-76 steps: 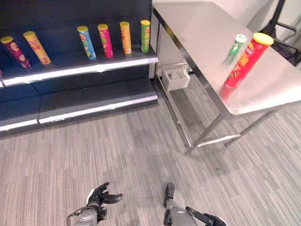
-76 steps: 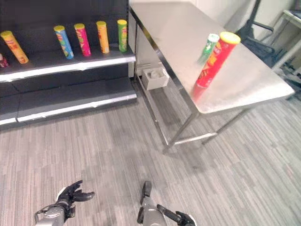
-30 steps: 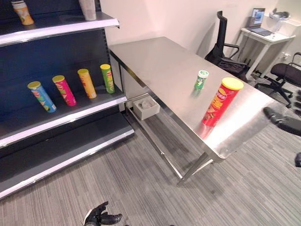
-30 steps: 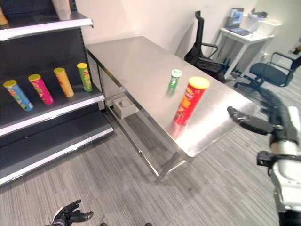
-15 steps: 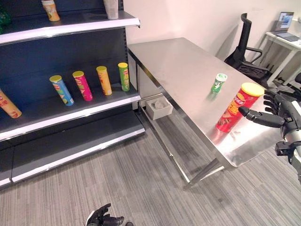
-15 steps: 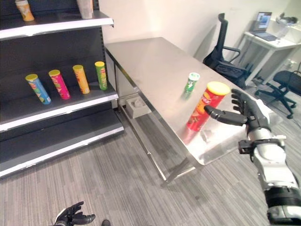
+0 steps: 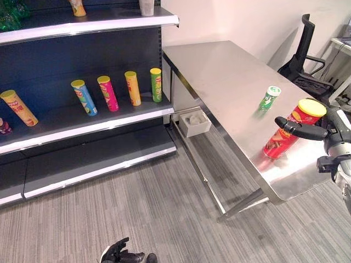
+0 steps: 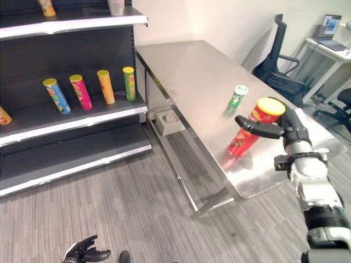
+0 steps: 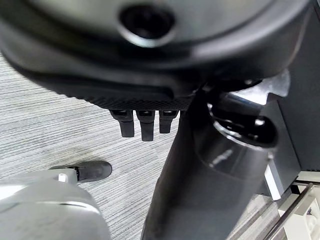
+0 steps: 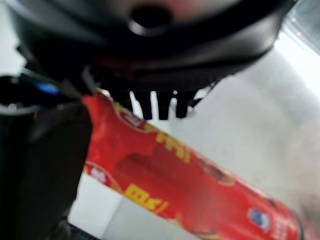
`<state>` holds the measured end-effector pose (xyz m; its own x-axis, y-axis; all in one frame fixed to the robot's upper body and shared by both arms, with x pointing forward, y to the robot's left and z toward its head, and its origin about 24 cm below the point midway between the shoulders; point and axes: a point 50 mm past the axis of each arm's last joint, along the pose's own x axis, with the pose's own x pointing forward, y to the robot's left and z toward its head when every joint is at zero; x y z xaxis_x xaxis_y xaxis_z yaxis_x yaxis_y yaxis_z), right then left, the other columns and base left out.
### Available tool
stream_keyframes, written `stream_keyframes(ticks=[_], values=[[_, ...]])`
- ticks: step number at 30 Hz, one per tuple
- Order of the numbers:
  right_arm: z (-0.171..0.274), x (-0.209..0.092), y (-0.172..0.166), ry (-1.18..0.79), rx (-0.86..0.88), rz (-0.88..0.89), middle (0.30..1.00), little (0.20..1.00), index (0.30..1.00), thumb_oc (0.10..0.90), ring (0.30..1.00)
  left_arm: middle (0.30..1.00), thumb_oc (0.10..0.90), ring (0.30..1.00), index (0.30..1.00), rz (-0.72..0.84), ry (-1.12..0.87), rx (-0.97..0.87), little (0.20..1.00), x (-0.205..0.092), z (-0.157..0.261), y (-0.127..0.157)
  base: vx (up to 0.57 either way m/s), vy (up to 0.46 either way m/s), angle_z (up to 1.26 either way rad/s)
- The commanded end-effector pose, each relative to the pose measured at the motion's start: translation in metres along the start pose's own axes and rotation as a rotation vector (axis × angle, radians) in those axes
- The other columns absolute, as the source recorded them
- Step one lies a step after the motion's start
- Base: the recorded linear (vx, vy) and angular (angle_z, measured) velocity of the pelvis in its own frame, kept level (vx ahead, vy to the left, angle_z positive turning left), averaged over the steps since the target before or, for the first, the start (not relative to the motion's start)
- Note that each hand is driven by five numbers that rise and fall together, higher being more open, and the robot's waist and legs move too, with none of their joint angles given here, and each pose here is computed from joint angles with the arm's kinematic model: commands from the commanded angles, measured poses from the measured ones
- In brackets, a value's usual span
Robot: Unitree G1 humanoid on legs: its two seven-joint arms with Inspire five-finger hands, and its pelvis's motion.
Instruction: Put the goods on the table back onto the shelves and tidy them up.
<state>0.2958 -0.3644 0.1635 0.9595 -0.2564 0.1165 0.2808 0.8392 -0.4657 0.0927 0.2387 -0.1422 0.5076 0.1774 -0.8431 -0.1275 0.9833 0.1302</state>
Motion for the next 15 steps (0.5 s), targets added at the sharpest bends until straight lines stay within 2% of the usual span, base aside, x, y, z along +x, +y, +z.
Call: stream_keyframes(ticks=[1,2,15], values=[[0.076,0.016,-0.044,-0.252,-0.093,-0.164,0.813,0.813,0.813,0.742,0.813,0.900,0.800,0.900,0.900,-0.014,-0.132,0.046,0.900,0.004,0.030,-0.002,0.00,-0.002,0.05],[0.077,0.016,-0.046,-0.251,-0.097,-0.167,0.300,0.300,0.300,0.400,0.300,0.900,0.800,0.900,0.900,-0.012,-0.132,0.045,0.900,0.004,0.030,-0.001,0.00,-0.003,0.04],[0.078,0.009,-0.055,-0.267,-0.106,-0.201,0.300,0.300,0.300,0.400,0.300,0.900,0.800,0.900,0.900,0.007,-0.137,0.040,0.900,0.004,0.031,0.003,0.00,0.000,0.00]])
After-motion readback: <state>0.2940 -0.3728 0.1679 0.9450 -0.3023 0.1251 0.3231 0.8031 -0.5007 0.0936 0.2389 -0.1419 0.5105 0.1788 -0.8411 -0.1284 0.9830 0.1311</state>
